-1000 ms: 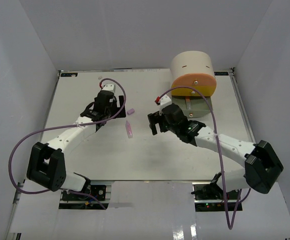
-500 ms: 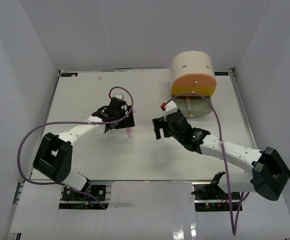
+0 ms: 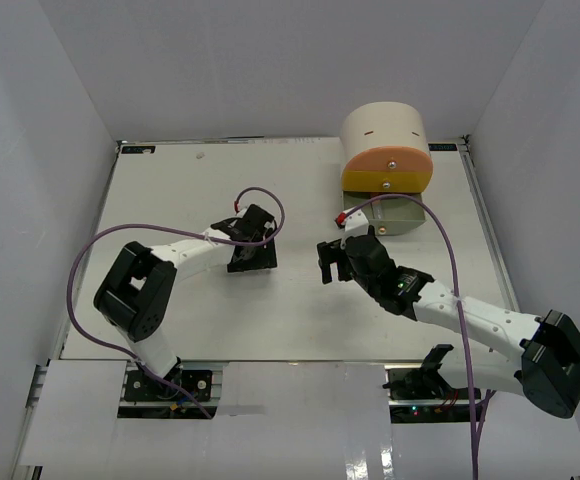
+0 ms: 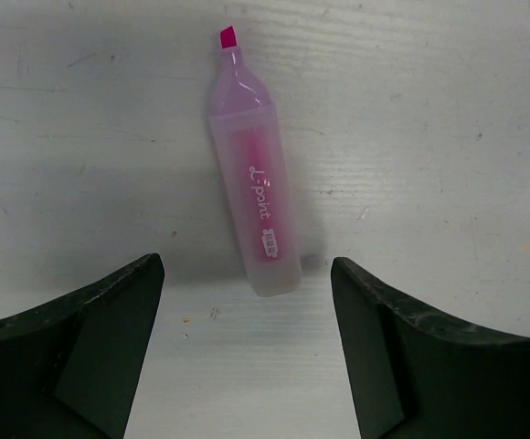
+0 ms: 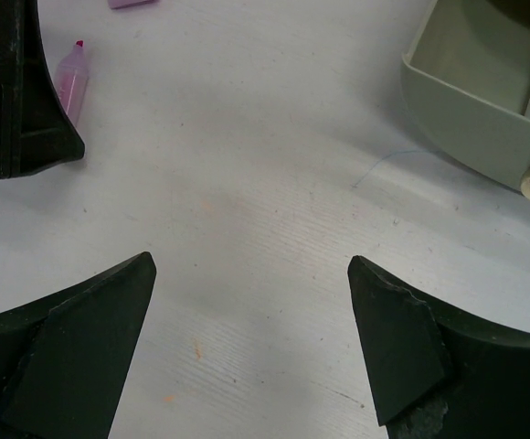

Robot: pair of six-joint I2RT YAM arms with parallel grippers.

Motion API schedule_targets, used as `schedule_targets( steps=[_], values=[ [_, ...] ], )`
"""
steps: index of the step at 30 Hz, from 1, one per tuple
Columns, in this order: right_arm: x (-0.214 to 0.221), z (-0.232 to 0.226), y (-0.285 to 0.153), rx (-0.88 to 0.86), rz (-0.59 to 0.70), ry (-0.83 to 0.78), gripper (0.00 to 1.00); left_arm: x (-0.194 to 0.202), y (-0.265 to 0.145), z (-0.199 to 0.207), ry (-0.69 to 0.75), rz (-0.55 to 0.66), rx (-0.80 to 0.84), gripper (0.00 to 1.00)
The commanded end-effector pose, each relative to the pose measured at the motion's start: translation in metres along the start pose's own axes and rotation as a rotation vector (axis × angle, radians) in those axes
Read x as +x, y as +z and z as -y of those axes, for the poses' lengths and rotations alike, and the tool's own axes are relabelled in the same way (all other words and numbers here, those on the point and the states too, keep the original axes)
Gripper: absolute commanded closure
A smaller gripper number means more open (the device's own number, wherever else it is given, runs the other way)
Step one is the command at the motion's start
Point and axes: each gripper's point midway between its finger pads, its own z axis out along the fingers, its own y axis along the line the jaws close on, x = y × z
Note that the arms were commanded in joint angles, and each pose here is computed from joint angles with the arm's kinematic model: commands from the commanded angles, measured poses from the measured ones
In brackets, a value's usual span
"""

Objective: Sort the stationery into containers
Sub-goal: Pick up the pen from the center of the board.

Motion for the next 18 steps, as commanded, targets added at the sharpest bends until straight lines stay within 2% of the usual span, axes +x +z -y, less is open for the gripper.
schedule_targets(
  steps=[1,12,18],
  values=[
    [-0.012,0.005,-0.001,0.025,0.057,0.032,0.08,-0.012,-0.002,0.010,-0.013,0.029,0.002,0.16],
    [-0.010,0.009,-0.004,0.024,0.066,0.052,0.08,0.003,0.003,0.012,-0.007,-0.009,0.002,0.42],
    [-0.012,0.004,-0.006,-0.008,0.069,0.070,0.08,0.005,-0.003,0.014,-0.002,-0.005,0.026,0.69]
  ],
)
